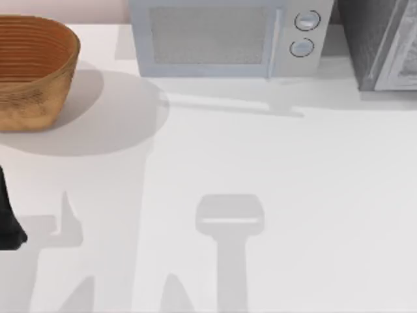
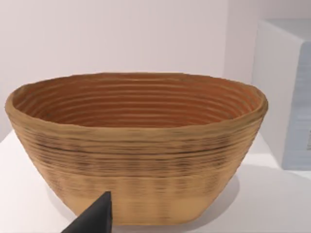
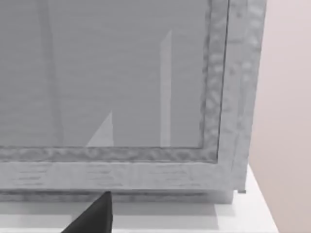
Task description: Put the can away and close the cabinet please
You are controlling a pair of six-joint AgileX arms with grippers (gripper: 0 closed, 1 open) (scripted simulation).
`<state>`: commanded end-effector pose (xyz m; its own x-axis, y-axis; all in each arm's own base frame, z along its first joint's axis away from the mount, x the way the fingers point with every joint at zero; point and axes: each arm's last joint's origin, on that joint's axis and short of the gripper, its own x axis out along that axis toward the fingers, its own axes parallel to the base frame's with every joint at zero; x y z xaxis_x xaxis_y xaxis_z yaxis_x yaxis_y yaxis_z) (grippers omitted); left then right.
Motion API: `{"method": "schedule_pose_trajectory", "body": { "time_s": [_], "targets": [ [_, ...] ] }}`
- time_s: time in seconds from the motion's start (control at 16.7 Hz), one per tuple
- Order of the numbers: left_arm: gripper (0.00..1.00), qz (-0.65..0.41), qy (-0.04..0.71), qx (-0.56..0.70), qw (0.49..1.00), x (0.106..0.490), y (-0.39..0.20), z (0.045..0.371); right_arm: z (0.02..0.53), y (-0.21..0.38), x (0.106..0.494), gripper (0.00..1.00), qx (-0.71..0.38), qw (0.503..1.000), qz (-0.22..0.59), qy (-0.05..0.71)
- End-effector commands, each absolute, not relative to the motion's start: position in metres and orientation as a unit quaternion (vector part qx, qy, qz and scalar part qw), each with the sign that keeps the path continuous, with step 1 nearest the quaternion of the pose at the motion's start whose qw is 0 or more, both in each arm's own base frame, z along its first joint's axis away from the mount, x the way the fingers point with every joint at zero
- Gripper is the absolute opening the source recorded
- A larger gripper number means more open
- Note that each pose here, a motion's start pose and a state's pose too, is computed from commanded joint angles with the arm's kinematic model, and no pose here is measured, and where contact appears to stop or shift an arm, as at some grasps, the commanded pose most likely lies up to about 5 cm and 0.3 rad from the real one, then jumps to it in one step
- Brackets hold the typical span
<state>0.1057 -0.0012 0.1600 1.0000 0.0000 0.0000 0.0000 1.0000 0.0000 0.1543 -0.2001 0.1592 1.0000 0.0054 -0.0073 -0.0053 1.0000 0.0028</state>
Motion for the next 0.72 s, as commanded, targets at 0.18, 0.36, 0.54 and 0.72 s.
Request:
{"method": "schedule_pose_trajectory", "body": {
  "time_s": [0.18,0.36,0.54,0.72],
  "targets": [
    [1.0,0.0,0.0,0.0,1.0,0.106,-0.001,0.16,0.17,-0.211,0.16,1.0,0.001,1.0,0.004,0.003],
    [1.0,0.0,0.0,0.0,1.0,0.106,-0.001,0.16,0.197,-0.235,0.171,1.0,0.0,1.0,0.004,0.003],
    [1.0,0.0,0.0,0.0,1.0,0.106,-0.001,0.16,0.243,-0.261,0.183,1.0,0.003,1.0,0.003,0.005],
    [1.0,0.0,0.0,0.0,1.0,0.106,-0.001,0.16,0.304,-0.275,0.189,1.0,0.012,1.0,0.001,0.01]
  ]
}}
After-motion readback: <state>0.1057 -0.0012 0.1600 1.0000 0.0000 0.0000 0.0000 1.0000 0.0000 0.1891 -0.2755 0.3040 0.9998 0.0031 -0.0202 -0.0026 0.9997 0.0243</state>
